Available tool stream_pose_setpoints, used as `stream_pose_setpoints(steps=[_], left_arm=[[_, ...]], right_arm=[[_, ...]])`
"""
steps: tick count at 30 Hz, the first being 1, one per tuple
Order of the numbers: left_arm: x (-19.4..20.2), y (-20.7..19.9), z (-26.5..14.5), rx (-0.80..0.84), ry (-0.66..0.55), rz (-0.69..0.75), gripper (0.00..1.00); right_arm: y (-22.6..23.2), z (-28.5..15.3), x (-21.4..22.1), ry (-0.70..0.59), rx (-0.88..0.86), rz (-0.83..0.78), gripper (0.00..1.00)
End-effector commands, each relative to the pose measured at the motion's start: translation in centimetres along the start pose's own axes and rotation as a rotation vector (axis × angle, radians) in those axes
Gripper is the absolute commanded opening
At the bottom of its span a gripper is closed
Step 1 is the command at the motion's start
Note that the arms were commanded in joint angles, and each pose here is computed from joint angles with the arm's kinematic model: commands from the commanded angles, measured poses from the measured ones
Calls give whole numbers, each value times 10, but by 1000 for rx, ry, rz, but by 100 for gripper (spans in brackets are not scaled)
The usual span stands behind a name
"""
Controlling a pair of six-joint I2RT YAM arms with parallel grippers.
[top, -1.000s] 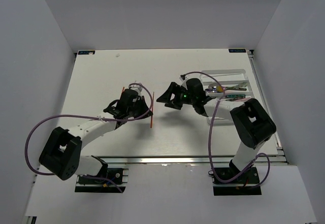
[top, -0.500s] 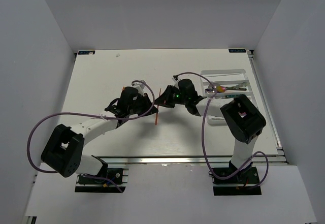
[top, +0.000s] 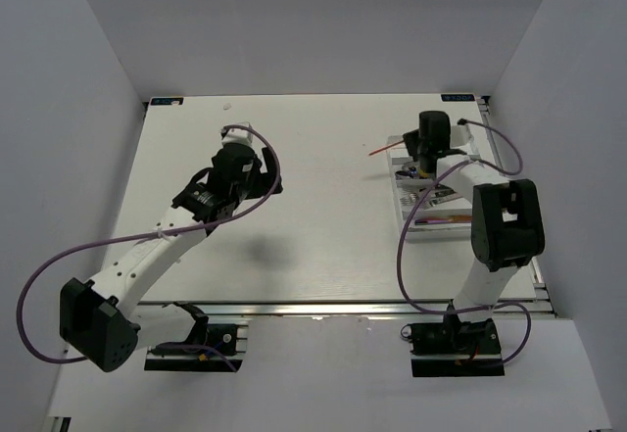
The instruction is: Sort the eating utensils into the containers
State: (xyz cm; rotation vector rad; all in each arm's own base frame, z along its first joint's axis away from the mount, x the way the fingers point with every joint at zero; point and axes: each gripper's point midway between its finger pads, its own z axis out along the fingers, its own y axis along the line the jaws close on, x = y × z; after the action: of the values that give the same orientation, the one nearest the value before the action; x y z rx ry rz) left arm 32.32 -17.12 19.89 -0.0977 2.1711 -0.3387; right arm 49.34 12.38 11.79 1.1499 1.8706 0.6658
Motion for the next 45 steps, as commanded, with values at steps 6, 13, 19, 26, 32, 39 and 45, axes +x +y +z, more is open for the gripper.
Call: stream_pose_setpoints(steps=[6,13,19,26,32,39,45], left_arm=[[-7,20,-18,-72,-21,94,98],[-20,25,-17,-125,-37,133,98],[-29,22,-16,-118,-58,151,98],[-36,19,-4,-106,-59,180,98],[-41,43,38,-125,23,156,98],[-18,60,109,-145,241,240,91],[-19,83,154,-205,346,324,76]], right_arm=[[-40,49,-125,-333,269,156,0],[-52,65,-135,-351,274,150,0],[-45,83,-136,-295,229,117,3],[-48,77,-148,-264,209,154,80],[18,46,-167,-259,18,82,89],[102,-24,-119,33,-339,-339,89],[50,-57,-50,241,-316,-603,89]])
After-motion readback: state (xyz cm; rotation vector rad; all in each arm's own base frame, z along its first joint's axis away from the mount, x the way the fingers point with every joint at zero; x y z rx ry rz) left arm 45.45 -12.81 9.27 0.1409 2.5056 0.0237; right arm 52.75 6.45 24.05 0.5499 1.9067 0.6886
